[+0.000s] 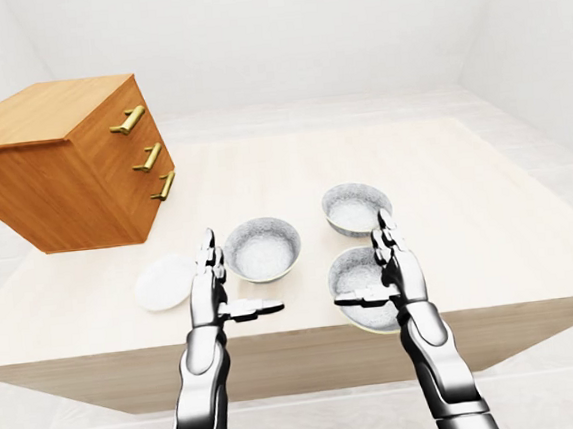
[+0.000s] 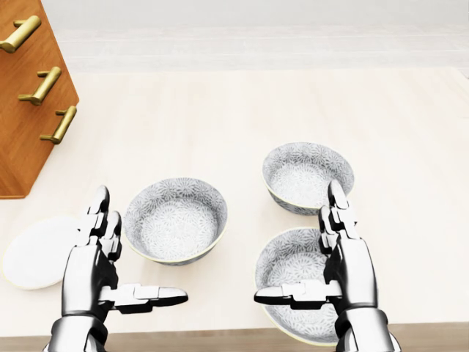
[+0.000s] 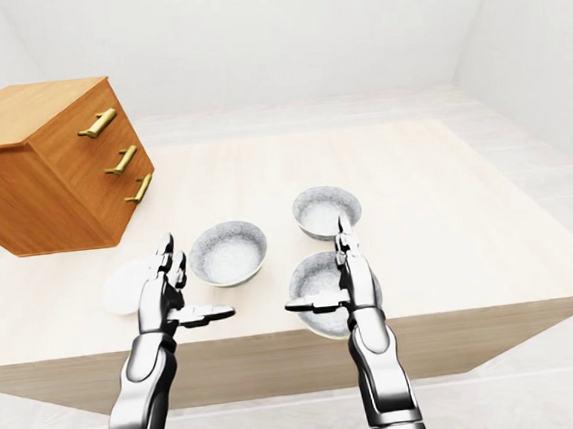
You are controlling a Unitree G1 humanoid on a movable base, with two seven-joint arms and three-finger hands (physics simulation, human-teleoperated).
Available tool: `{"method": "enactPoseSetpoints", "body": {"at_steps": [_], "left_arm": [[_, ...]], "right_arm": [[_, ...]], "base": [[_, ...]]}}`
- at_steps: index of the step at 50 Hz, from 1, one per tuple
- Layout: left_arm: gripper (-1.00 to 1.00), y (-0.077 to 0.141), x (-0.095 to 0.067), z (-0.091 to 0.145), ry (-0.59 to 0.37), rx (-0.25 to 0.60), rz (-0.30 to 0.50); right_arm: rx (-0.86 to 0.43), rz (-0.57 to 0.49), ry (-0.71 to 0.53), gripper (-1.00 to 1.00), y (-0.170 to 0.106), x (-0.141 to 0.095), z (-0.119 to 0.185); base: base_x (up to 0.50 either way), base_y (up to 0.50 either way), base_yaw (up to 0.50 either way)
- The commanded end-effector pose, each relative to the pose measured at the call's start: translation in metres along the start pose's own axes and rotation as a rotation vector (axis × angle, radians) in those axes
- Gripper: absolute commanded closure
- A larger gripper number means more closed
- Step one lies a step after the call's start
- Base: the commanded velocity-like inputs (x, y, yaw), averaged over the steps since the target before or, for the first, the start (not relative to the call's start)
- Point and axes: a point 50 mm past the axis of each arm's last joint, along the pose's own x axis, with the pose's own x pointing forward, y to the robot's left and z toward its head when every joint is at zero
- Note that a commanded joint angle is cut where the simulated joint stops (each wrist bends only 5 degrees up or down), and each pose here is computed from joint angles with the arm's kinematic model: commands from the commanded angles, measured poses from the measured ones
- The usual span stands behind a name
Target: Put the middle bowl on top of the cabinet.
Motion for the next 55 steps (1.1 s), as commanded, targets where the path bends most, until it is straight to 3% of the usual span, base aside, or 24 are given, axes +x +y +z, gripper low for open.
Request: {"method": "enactPoseSetpoints", "body": {"at_steps": [1, 23, 30, 33, 39, 55], "left_arm": [[-1.00, 0.009, 0.002, -0.004, 0.007, 0.054, -0.014], [-1.00, 0.008, 0.002, -0.003, 0.003, 0.059, -0.011], [-1.00, 0.016, -0.005, 0.020, -0.042, 0.046, 0.007], [-1.00, 0.020, -0.007, 0.036, -0.111, 0.052, 0.016], [-1.00, 0.026, -0.015, 0.043, -0.140, 0.060, 0.032], [-1.00, 0.026, -0.020, 0.041, -0.130, 0.065, 0.016]], "right_arm": [[-0.045, 0.005, 0.013, -1.00, -0.014, 0.000, -0.005], [-0.038, 0.007, 0.021, -1.00, -0.017, 0.002, -0.008], [-0.046, 0.011, -0.027, -1.00, -0.016, -0.005, 0.013], [-0.059, 0.004, -0.070, -1.00, -0.015, -0.006, 0.028], [-0.053, 0.014, -0.155, -1.00, -0.014, -0.011, 0.047], [-0.070, 0.010, -0.120, -1.00, -0.012, -0.012, 0.039]], "base": [[0.00, 0.00, 0.00], [0.00, 0.00, 0.00], [0.00, 0.00, 0.00], [0.00, 0.00, 0.00], [0.00, 0.00, 0.00], [0.00, 0.18, 0.00]]}}
